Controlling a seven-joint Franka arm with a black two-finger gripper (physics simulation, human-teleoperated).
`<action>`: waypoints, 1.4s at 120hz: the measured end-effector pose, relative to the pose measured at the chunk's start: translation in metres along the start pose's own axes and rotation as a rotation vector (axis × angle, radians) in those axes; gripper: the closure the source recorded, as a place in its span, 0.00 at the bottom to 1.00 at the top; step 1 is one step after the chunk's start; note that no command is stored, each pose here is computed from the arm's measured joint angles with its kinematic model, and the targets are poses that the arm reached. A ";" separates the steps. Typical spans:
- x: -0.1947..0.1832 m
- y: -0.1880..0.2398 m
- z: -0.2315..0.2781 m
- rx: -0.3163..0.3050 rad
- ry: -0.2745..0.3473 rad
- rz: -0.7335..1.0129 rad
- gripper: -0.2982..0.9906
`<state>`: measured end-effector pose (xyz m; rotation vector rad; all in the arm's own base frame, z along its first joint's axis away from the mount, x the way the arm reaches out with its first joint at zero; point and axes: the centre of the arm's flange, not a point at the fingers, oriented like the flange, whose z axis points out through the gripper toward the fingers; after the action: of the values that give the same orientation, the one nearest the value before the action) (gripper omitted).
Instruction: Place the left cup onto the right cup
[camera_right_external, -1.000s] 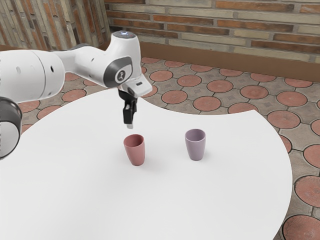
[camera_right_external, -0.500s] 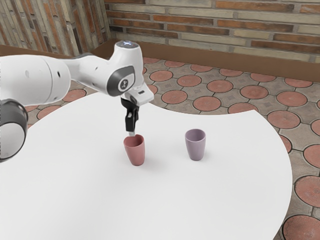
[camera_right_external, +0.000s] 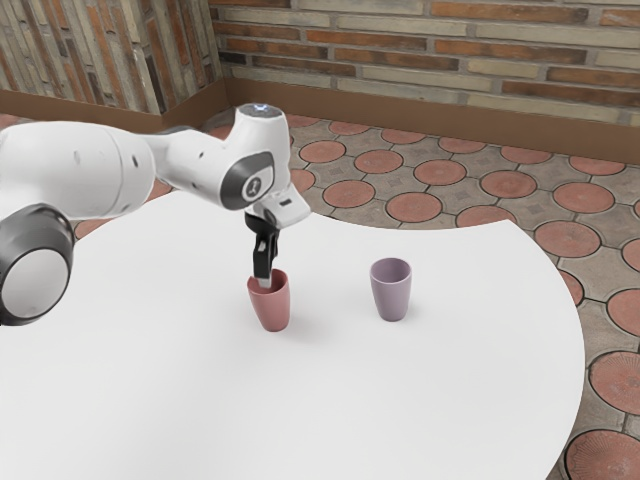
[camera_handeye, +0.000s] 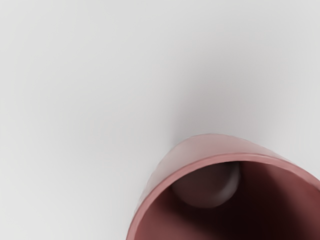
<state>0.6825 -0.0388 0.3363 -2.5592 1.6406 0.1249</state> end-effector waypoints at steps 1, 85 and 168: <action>0.000 0.000 0.000 0.000 0.000 0.000 0.28; 0.002 -0.005 0.004 0.031 0.014 0.005 0.79; 0.001 -0.004 -0.005 0.039 0.036 -0.012 0.84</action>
<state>0.6870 -0.0387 0.3410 -2.5569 1.6226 0.0457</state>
